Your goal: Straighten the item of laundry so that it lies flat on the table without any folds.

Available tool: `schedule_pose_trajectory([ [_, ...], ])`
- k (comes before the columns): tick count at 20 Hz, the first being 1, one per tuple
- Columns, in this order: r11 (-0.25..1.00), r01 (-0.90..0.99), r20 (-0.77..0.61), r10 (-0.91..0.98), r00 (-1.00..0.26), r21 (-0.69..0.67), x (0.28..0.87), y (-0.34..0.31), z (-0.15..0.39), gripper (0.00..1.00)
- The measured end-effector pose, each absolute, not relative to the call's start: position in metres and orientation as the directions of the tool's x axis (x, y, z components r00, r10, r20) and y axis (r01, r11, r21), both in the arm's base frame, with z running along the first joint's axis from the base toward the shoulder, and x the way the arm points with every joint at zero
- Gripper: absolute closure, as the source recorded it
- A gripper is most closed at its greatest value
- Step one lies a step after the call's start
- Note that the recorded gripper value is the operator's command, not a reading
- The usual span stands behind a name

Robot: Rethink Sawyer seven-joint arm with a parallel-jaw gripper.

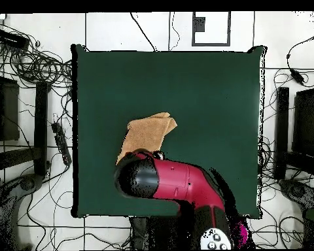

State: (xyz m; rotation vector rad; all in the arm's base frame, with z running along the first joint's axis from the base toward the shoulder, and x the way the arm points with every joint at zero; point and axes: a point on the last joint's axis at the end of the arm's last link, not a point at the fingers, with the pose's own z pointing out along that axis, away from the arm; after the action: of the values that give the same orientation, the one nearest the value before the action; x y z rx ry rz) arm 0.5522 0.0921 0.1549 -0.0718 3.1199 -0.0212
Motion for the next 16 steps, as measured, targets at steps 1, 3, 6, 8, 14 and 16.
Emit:
schedule_pose_trajectory([
  [1,0.999,-0.039,-0.022,-0.039,-0.999,-0.014,0.556,0.088,0.15,0.0],
  [3,0.999,-0.028,-0.026,-0.028,-0.999,-0.015,0.564,0.08,0.14,0.0],
  [6,1.0,-0.009,-0.029,-0.009,-1.0,-0.016,0.575,0.068,0.128,0.0],
  [8,1.0,0.005,-0.031,0.004,-1.0,-0.016,0.582,0.059,0.121,0.0],
  [14,0.999,0.043,-0.054,0.042,-0.998,-0.015,0.598,0.032,0.112,0.0],
  [16,0.999,0.049,-0.072,0.048,-0.996,-0.017,0.601,0.021,0.111,0.0],
])
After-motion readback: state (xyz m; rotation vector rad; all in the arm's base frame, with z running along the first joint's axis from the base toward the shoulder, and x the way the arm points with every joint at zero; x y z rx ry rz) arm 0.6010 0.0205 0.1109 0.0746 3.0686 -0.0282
